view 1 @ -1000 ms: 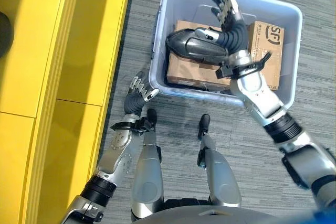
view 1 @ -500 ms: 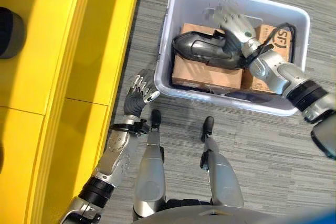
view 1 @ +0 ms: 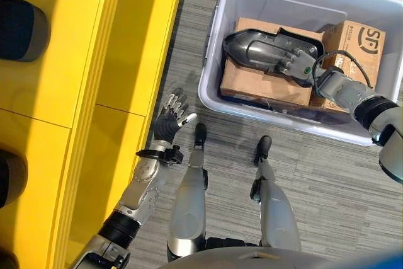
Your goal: Move parts from the plastic box to the shelf.
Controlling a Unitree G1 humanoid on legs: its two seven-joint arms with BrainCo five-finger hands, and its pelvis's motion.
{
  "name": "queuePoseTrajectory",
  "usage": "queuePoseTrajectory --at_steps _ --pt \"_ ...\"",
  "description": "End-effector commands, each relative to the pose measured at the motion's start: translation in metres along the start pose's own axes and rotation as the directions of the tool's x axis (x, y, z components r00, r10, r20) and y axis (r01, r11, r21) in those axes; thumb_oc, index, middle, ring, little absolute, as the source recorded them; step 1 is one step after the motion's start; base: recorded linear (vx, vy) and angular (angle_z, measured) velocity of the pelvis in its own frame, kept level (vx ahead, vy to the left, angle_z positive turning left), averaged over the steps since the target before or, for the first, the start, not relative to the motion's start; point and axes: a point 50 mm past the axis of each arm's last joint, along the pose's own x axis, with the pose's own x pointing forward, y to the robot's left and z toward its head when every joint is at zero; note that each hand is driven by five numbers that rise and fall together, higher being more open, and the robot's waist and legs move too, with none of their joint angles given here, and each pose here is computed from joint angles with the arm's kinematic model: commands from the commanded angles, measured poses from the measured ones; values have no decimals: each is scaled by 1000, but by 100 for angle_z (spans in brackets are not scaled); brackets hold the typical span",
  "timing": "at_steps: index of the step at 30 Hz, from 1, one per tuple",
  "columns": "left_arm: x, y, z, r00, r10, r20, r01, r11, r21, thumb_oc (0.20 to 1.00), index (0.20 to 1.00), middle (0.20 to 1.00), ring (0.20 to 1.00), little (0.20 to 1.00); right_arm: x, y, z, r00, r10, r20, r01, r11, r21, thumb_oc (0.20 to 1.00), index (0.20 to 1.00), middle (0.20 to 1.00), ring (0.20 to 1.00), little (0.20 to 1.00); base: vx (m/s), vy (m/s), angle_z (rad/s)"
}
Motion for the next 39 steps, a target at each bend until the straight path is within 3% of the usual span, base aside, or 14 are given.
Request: queuePoseTrajectory --at_steps 1,19,23,25,26,27,29,30,31,32,35,37,38,39 --pt "4 -11 21 991 -71 116 72 997 -6 1000 1000 1000 1000 1000 -9 -7 -50 992 -6 -125 -10 992 -125 1000 1000 1000 1000 1000 -1 -5 4" --pt "0 -9 23 991 -58 123 59 998 1 1000 1000 1000 1000 1000 -19 1 -74 981 62 -182 -98 975 -199 1000 1000 1000 1000 1000 3 -1 2" --pt "1 -10 23 990 -42 135 43 999 -5 1000 1000 1000 1000 1000 -17 9 -58 976 53 -209 -66 996 -56 1000 1000 1000 1000 1000 0 0 0" --pt "6 -14 19 991 -28 133 31 999 -19 1000 1000 1000 1000 1000 -6 -2 -35 971 -25 -237 82 969 232 1000 1000 1000 1000 1000 0 0 0" --pt "6 -15 20 991 -29 134 32 999 -18 1000 1000 1000 1000 1000 -6 -2 -36 971 -25 -239 83 969 233 1000 1000 1000 1000 1000 0 0 0" --pt "8 -18 19 990 -34 135 37 999 -21 1000 1000 1000 1000 1000 -2 -7 -29 966 -38 -254 129 928 350 1000 1000 1000 1000 1000 0 0 0" --pt "11 -22 17 991 -26 135 31 999 -31 1000 1000 1000 1000 1000 9 -23 -14 942 -67 -329 274 721 637 1000 1000 1000 1000 1000 -1 40 -1" --pt "12 -23 17 991 -16 135 21 999 -38 1000 1000 1000 1000 1000 12 -26 -8 926 -55 -373 333 585 740 1000 1000 1000 1000 1000 3 37 -2" --pt "12 -24 16 991 -12 133 17 999 -40 1000 1000 1000 1000 1000 13 -27 -2 925 -47 -378 346 518 782 1000 1000 1000 1000 1000 -4 39 -3" --pt "12 -25 14 992 -11 126 17 999 -44 1000 1000 1000 1000 1000 17 -30 6 913 -8 -408 390 310 867 1000 1000 1000 1000 1000 -10 27 -5" --pt "13 -25 11 994 7 105 -2 999 -51 1000 1000 1000 1000 1000 21 -33 13 891 75 -447 451 -54 891 1000 1000 1000 1000 1000 0 19 -4" --pt "13 -23 8 996 19 88 -15 999 -42 1000 1000 1000 1000 1000 22 -31 13 857 175 -484 515 -333 790 1000 1000 1000 1000 1000 0 0 0" --pt "13 -23 8 996 19 88 -15 999 -41 1000 1000 1000 1000 1000 22 -31 13 857 175 -485 515 -333 790 1000 1000 1000 1000 1000 0 0 0" --pt "12 -22 7 997 23 74 -20 999 -42 1000 1000 1000 1000 1000 24 -34 15 860 207 -467 505 -480 718 1000 1000 1000 1000 1000 0 0 0"
